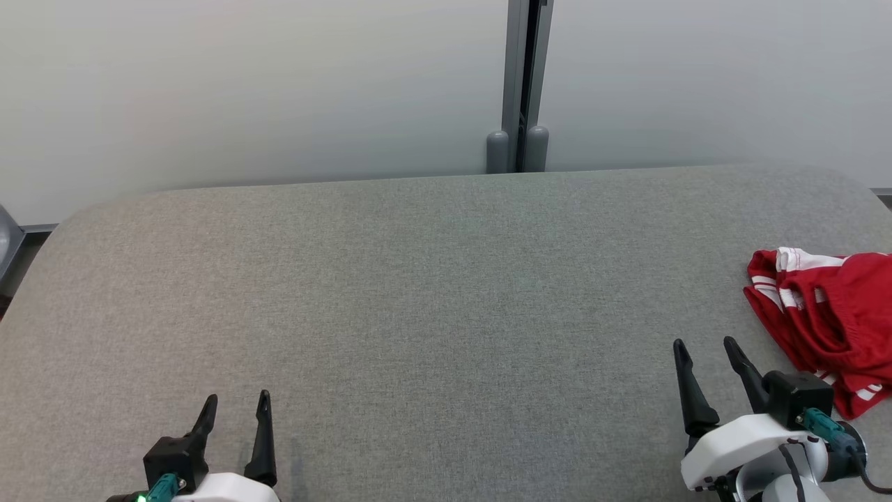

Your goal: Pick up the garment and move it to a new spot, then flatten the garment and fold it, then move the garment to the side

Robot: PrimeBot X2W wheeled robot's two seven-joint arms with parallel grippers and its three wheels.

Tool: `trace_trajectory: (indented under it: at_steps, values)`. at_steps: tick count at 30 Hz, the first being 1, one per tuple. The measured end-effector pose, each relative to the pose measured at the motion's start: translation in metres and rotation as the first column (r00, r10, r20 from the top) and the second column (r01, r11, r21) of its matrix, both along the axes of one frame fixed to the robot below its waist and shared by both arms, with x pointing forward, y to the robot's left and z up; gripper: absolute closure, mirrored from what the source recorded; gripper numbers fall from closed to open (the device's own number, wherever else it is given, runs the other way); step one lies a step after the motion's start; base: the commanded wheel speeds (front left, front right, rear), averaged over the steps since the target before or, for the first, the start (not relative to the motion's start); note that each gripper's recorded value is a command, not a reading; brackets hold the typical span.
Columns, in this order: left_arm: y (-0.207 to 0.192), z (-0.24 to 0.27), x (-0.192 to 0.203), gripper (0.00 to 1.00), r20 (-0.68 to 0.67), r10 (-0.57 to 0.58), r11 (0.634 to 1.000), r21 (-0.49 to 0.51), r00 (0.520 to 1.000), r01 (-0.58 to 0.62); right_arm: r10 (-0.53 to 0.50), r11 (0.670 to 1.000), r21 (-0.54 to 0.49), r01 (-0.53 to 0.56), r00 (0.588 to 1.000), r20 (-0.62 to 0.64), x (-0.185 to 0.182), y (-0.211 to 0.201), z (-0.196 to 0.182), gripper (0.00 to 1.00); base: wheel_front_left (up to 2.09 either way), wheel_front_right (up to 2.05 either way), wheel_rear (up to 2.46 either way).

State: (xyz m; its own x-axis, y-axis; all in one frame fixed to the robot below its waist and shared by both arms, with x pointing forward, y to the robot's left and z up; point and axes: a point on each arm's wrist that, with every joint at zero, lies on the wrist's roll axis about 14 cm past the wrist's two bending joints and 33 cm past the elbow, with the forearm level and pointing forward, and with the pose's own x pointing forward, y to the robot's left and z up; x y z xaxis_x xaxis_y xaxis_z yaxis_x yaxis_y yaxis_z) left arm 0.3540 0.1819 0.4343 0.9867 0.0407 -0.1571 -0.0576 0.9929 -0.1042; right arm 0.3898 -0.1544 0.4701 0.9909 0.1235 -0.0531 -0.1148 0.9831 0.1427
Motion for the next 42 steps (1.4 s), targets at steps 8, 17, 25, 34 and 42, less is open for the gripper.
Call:
trace_trajectory:
  at_steps: [8, 17, 25, 34, 42]
  values:
    - [0.002, -0.002, 0.001, 0.00, -0.007, 0.013, 1.000, -0.011, 1.000, -0.013, 0.001, 1.000, -0.021, -0.002, 1.000, -0.027, -0.006, -0.002, -0.010, 0.00, 0.00, 0.00, 0.00]
    - [0.002, -0.007, 0.002, 0.00, -0.022, 0.011, 1.000, -0.015, 1.000, -0.011, -0.008, 1.000, -0.015, 0.007, 0.999, -0.040, -0.004, -0.004, -0.014, 0.00, 0.00, 0.00, 0.00]
    - [0.002, -0.013, 0.000, 0.00, -0.040, 0.010, 1.000, -0.017, 0.999, -0.011, 0.004, 1.000, -0.019, -0.005, 0.998, -0.064, -0.002, 0.000, -0.021, 0.00, 0.00, 0.00, 0.00]
    - [0.000, -0.016, 0.000, 0.00, -0.052, 0.005, 1.000, -0.019, 0.999, -0.006, 0.007, 1.000, -0.023, -0.009, 0.997, -0.077, -0.002, 0.000, -0.025, 0.00, 0.00, 0.00, 0.00]
    - [-0.001, -0.025, -0.006, 0.00, -0.081, 0.006, 1.000, -0.024, 0.997, -0.008, 0.006, 1.000, -0.016, -0.008, 0.993, -0.116, -0.011, 0.002, -0.038, 0.00, 0.00, 0.00, 0.00]
